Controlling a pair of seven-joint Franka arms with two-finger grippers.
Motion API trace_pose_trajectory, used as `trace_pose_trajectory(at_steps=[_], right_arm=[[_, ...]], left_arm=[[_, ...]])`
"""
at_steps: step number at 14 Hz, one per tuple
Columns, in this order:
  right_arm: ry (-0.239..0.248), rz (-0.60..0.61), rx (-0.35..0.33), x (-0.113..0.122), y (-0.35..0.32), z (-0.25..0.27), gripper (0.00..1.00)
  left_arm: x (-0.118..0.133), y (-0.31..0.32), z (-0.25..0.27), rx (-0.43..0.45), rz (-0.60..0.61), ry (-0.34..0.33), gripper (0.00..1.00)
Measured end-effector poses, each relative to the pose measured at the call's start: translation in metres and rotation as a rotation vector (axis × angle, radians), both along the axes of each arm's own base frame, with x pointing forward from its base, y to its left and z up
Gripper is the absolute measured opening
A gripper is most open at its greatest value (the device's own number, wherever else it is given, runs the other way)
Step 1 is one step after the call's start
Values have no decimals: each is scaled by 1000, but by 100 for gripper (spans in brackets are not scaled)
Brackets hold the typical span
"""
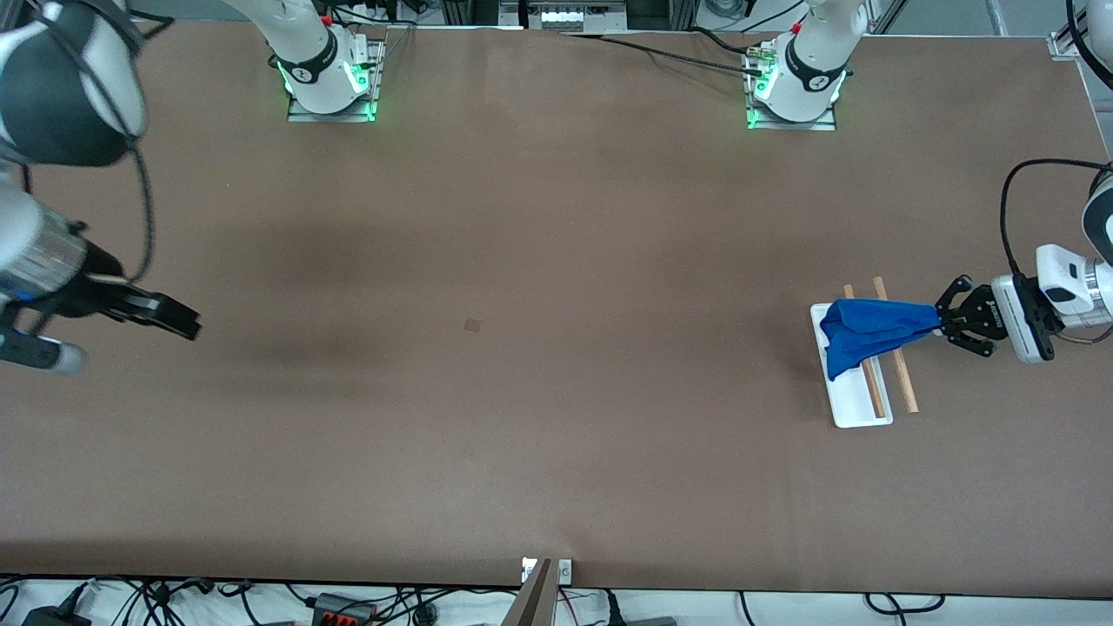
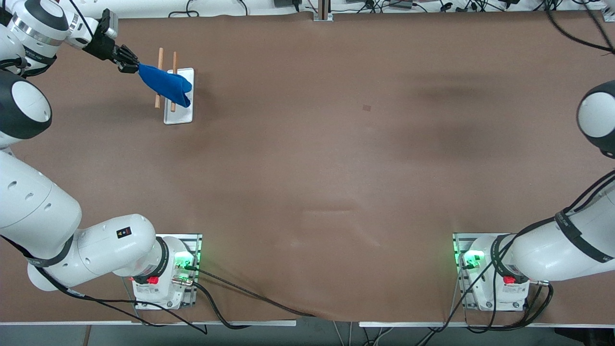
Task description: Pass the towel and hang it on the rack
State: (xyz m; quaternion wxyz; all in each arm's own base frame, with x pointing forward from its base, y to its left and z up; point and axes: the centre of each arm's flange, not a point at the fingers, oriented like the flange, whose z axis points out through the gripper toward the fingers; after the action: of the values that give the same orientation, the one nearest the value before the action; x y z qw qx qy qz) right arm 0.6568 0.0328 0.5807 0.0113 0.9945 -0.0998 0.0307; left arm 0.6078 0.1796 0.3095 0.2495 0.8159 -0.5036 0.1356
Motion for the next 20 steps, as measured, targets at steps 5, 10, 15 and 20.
trace_pose_trajectory(at_steps=[5, 10, 15, 20], right_arm=[[24, 80, 19, -28, -55, 26, 100], [25, 180, 13, -33, -69, 17, 100], [23, 176, 3, -37, -66, 21, 100], [21, 179, 8, -53, -65, 9, 100]], left_arm=[[9, 16, -42, -13, -12, 25, 2], [4, 28, -64, -27, 1, 47, 5], [7, 26, -62, -28, -4, 42, 25], [5, 26, -71, -36, -3, 55, 71]])
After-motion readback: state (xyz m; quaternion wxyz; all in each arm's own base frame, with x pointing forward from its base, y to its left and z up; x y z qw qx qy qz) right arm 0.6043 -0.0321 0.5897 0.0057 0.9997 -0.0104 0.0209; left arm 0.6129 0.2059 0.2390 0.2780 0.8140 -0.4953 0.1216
